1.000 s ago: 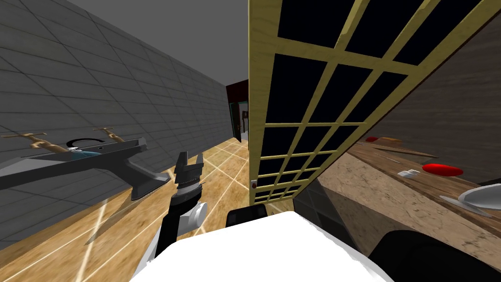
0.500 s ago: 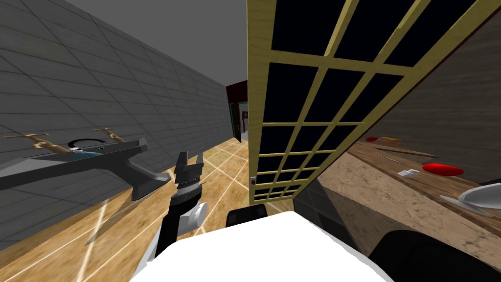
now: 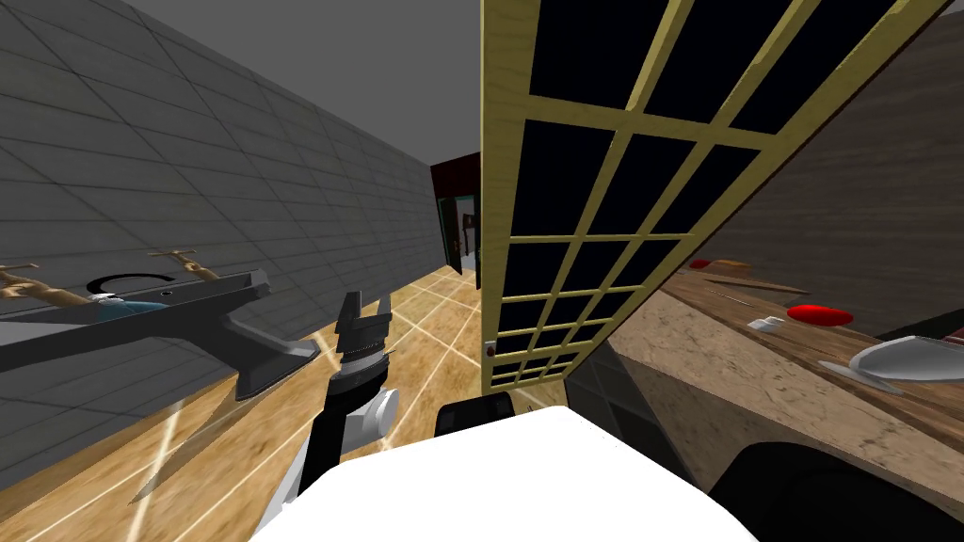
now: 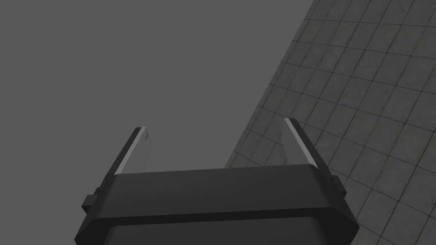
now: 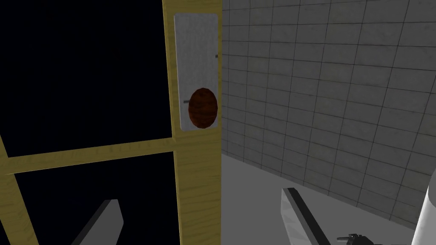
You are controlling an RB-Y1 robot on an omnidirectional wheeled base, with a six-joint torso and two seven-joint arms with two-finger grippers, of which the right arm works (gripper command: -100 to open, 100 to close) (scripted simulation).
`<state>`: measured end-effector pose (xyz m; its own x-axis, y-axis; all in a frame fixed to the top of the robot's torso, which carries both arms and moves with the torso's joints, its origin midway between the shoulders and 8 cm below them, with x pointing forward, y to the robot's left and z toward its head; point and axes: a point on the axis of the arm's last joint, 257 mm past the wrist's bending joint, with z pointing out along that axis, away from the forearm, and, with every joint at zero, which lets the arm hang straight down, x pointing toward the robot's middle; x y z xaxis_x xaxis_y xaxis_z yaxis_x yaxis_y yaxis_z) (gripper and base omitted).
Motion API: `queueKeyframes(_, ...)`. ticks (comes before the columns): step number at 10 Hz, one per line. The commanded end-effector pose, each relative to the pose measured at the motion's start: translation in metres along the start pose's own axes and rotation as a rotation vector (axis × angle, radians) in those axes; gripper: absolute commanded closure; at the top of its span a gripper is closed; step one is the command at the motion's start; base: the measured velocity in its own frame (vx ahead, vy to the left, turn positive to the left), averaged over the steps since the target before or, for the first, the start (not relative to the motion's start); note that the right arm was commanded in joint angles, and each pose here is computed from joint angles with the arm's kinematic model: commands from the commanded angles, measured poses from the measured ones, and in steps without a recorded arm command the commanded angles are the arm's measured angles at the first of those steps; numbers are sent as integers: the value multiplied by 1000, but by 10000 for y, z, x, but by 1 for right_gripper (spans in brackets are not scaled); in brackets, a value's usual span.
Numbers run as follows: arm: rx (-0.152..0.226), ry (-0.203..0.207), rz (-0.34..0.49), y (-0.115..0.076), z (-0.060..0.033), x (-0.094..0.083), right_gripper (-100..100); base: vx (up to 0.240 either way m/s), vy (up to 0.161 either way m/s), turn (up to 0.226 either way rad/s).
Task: Push the door open
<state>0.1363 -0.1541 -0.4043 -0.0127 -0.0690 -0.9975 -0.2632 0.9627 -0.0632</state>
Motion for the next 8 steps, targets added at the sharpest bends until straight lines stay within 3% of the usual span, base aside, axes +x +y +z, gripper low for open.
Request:
queueKeyframes(1,37,4,2,-163,1,0,-100,81,160,-143)
queueKeyframes(5,170,-21,58,-361,140,-38,-100,64,183,-202)
queueKeyframes(8,133,-2,21,-454,59,0,-100,97,38,2)
